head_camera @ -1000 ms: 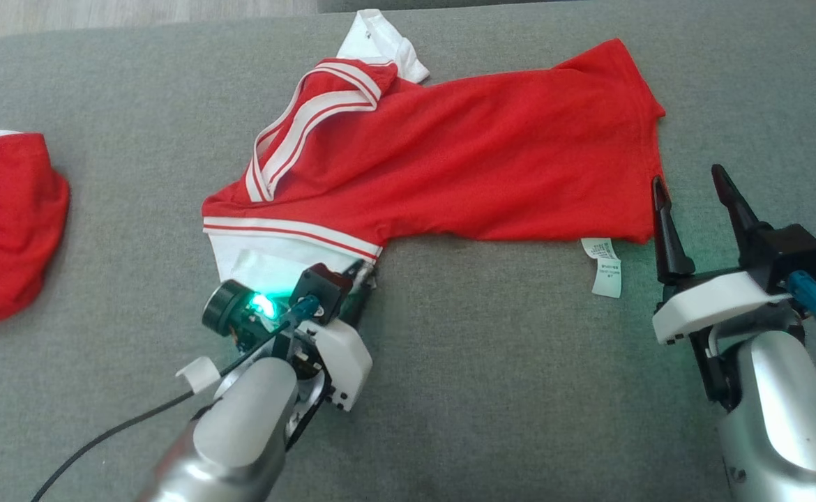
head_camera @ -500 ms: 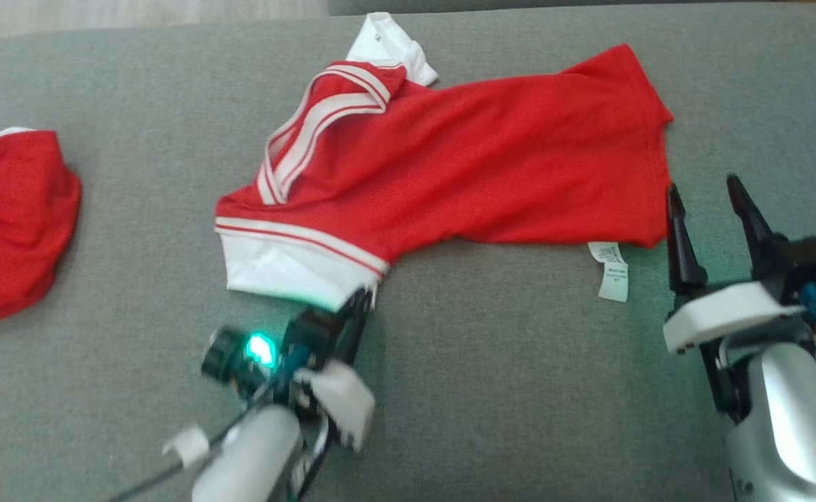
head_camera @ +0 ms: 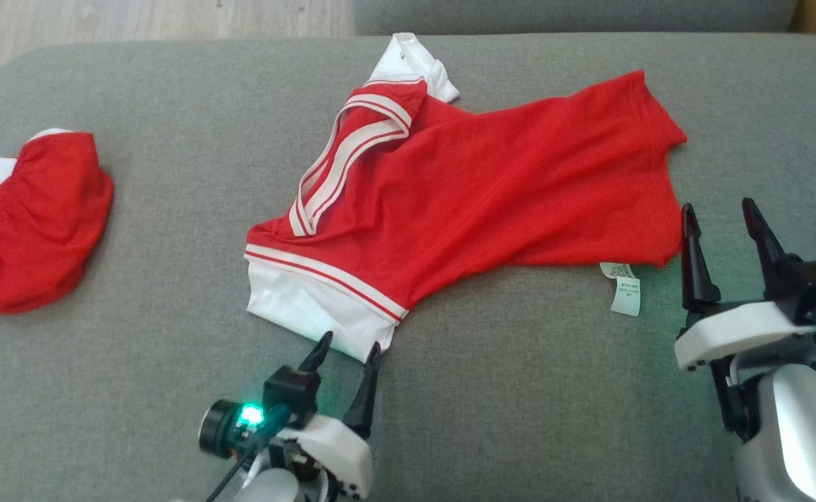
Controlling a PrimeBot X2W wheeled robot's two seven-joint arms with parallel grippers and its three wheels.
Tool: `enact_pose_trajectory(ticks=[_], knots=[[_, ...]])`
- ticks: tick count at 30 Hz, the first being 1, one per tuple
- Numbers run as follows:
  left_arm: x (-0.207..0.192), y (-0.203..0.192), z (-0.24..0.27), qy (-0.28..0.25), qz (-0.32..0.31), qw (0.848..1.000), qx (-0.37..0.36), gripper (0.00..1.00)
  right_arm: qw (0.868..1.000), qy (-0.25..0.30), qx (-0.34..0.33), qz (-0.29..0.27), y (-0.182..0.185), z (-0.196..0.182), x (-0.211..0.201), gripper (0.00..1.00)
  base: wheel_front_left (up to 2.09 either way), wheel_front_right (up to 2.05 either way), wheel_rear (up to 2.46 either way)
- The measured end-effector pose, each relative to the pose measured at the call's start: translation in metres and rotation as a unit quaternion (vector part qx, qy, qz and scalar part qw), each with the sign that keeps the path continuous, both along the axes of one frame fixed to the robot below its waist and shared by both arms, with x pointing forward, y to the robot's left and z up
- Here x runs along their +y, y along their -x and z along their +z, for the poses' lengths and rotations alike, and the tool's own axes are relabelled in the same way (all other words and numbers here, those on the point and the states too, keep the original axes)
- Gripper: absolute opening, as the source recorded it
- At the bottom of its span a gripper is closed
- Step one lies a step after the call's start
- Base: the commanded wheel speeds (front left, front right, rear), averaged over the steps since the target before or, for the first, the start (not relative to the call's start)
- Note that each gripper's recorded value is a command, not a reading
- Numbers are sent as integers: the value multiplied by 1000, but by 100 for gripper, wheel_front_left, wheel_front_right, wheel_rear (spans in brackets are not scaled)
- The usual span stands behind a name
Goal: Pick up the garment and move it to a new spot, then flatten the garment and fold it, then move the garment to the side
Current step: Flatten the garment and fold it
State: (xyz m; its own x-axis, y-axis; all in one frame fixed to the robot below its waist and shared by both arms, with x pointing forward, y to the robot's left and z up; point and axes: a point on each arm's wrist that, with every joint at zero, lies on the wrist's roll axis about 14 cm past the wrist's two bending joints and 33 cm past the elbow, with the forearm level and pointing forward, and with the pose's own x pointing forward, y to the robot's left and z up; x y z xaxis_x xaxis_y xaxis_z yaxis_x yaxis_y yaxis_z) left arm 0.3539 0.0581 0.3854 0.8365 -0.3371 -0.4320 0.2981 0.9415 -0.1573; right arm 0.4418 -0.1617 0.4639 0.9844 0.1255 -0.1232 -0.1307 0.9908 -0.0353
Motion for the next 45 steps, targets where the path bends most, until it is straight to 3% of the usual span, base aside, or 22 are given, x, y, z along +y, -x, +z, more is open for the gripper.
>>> enact_pose_trajectory(ticks=[13,25,45], knots=[[61,-17,65,44,127,982,-133,100,1000,-7,-25,-15,30,19,-7,100,0,0,0],[80,10,57,74,173,975,-117,100,998,-46,3,-39,76,2,-19,100,0,0,0],[78,2,42,58,163,981,-87,100,998,-46,24,-29,73,-12,-12,100,0,0,0]])
